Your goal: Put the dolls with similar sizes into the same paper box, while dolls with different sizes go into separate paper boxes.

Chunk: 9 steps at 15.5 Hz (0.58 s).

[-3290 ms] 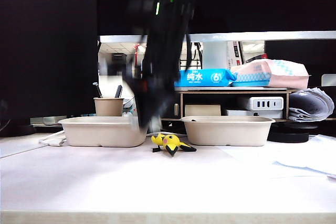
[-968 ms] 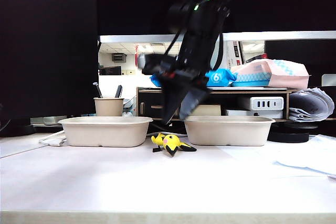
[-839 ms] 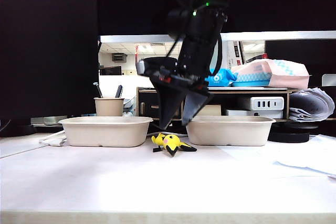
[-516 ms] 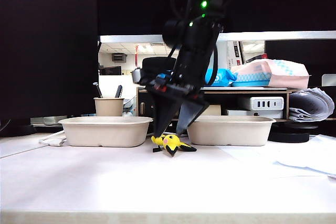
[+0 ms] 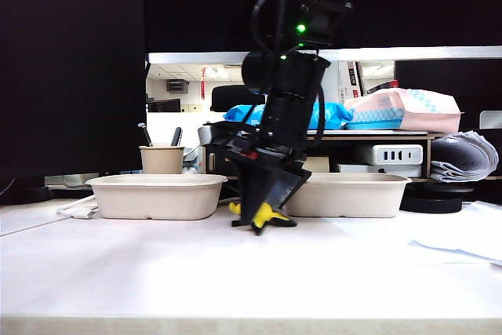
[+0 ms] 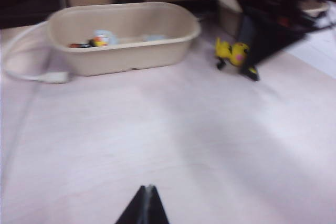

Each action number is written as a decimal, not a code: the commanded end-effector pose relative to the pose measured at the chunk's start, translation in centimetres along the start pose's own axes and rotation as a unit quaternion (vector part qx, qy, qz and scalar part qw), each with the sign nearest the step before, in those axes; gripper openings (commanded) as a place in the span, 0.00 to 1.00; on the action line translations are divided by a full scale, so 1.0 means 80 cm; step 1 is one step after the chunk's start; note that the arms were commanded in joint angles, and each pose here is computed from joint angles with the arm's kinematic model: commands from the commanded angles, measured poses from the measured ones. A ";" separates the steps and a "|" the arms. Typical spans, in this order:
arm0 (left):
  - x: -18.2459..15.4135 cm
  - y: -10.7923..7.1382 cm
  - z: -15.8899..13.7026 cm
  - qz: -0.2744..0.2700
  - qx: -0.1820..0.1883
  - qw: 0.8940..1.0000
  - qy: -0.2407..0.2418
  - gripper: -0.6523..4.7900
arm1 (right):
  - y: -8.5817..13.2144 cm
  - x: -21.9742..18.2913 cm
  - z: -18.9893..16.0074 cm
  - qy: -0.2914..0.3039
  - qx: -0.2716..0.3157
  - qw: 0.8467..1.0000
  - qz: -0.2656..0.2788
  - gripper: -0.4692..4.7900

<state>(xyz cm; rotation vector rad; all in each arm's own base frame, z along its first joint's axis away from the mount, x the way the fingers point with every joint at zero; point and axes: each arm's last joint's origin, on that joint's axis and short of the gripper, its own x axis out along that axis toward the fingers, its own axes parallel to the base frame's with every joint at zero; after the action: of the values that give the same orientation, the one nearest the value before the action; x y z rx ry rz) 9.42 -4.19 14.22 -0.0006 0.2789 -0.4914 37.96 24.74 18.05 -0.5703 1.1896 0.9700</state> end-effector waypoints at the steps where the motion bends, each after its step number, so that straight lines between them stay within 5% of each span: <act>1: 0.000 -0.008 0.001 -0.032 0.009 0.999 -0.003 0.11 | 0.005 0.000 0.003 -0.002 -0.007 1.000 0.000 0.56; 9: 0.000 -0.016 0.001 -0.061 0.017 0.998 -0.004 0.11 | 0.021 0.003 0.010 -0.002 -0.007 1.000 0.004 0.41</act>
<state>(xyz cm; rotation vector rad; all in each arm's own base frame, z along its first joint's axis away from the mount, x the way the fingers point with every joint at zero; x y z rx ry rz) 8.83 -5.29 14.23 0.0164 0.2784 -0.6127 37.02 26.18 18.03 -0.5825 1.1881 0.9858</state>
